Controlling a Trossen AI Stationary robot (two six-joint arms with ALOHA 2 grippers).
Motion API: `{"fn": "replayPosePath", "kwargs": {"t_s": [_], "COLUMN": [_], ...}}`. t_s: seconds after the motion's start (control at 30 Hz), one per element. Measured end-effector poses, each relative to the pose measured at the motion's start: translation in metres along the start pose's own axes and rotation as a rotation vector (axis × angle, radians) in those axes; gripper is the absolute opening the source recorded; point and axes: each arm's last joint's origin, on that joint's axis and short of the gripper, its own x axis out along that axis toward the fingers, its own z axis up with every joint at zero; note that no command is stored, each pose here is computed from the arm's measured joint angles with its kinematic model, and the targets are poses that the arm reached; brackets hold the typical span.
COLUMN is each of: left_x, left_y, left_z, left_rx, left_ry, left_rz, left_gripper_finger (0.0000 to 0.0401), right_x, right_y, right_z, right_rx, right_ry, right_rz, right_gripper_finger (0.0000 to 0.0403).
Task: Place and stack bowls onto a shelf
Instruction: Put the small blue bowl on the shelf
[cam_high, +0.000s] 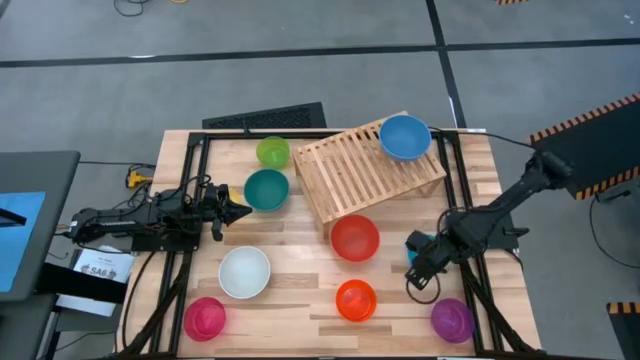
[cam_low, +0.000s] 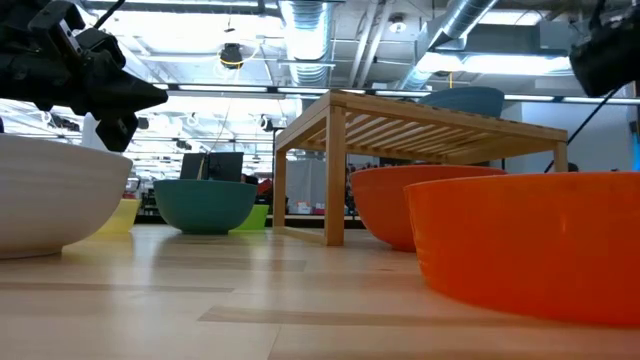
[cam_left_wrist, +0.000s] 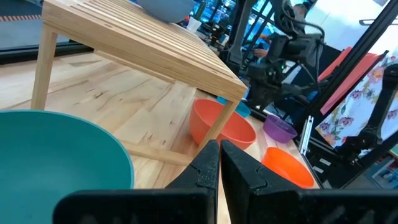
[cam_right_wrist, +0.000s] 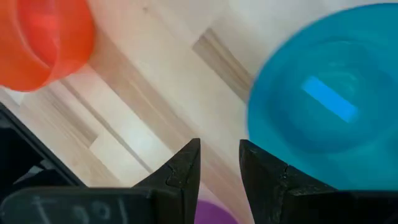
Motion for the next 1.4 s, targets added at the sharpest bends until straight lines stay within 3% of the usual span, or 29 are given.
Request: {"fn": "replayPosePath", "kwargs": {"t_s": [0.47,0.57,0.63,0.7,0.87,1.0,1.1,1.23,1.4], "left_x": [0.000,0.000,0.000,0.000,0.000,0.000,0.000,0.000,0.000], "left_y": [0.000,0.000,0.000,0.000,0.000,0.000,0.000,0.000,0.000], "left_z": [0.000,0.000,0.000,0.000,0.000,0.000,0.000,0.000,0.000], "left_rx": [-0.003,-0.003,-0.003,-0.003,-0.003,-0.003,-0.003,-0.003,-0.003], "left_ry": [0.000,0.000,0.000,0.000,0.000,-0.001,0.000,0.000,-0.001], "left_rz": [-0.001,-0.001,-0.001,-0.001,-0.001,-0.001,-0.001,0.000,0.000], "left_gripper_finger": [0.0000,0.0000,0.0000,0.0000,0.0000,0.0000,0.0000,0.0000,0.0000], "right_x": [0.046,0.046,0.041,0.029,-0.027,-0.093,-0.139,-0.174,-0.173], "right_y": [-0.001,0.000,0.003,0.009,0.042,0.070,0.089,0.103,0.106], "right_z": [0.006,0.006,0.006,0.006,0.017,0.039,0.064,0.101,0.158], "right_rx": [0.021,0.003,-0.020,-0.065,-0.246,-0.435,-0.558,-0.665,-0.722], "right_ry": [0.042,0.059,0.065,0.075,0.074,-0.062,-0.214,-0.380,-0.417], "right_rz": [-0.248,-0.237,-0.211,-0.154,0.088,0.265,0.333,0.243,0.051], "right_gripper_finger": [0.0133,0.0101,0.0053,0.0021,0.0021,0.0021,0.0021,0.0021,0.0021]}}
